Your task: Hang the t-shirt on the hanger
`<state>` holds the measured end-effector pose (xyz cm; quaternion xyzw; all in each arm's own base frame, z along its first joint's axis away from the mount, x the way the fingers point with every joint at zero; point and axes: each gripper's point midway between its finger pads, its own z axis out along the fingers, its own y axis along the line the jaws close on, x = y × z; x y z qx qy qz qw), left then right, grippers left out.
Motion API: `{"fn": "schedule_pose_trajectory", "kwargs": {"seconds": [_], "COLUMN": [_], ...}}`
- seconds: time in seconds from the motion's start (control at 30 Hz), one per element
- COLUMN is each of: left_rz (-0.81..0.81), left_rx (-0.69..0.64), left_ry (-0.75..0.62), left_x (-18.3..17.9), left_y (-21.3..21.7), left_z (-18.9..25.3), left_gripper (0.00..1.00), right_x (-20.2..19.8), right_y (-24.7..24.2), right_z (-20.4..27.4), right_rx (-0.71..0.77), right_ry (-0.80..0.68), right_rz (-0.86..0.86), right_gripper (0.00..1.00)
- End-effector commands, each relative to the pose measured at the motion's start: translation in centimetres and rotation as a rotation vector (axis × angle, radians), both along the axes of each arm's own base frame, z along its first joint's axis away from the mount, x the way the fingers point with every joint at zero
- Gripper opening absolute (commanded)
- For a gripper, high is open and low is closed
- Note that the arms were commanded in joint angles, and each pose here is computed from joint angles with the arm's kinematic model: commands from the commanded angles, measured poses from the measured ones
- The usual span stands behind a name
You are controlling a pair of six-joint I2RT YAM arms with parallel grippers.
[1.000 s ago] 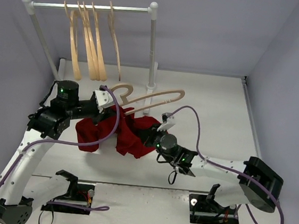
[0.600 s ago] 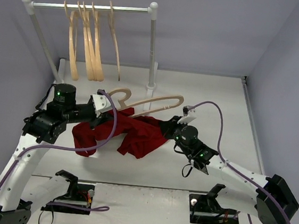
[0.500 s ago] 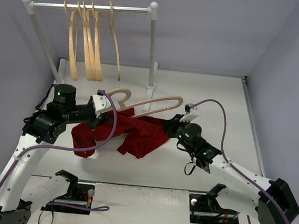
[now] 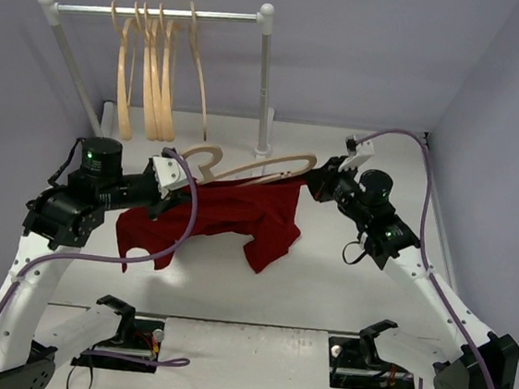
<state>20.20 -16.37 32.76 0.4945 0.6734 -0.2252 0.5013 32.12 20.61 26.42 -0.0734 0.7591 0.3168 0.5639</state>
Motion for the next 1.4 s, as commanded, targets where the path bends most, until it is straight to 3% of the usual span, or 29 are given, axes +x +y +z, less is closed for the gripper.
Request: {"fn": "schedule_pose_trajectory", "kwargs": {"seconds": [0.0,0.67,0.93,1.03,1.37], "left_rz": [0.043,0.062,0.063,0.048,-0.101], "left_rx": [0.023,0.127,0.264,0.296,0.201], "left_ry": [-0.116,0.053,0.132,0.116,-0.009], "left_x": [0.4,1.1,1.4,1.6,1.3], "left_y": [1.1,1.1,0.7,0.0,-4.3], "left_z": [3.6,-2.7,-5.8,-5.5,0.5], "left_gripper": [0.0,0.0,0.0,0.0,0.0], "right_x": [2.2,2.9,3.2,3.1,2.3], "right_y": [-2.3,-4.3,-3.2,-2.3,4.0], "right_z": [4.2,4.6,7.4,8.4,12.3], "right_rx": [-0.098,-0.238,-0.258,-0.255,-0.274], "right_ry": [-0.119,-0.155,-0.196,-0.207,-0.227], "right_rz": [-0.065,-0.059,0.014,0.061,0.231], "right_gripper": [0.0,0.0,0.0,0.0,0.0]}}
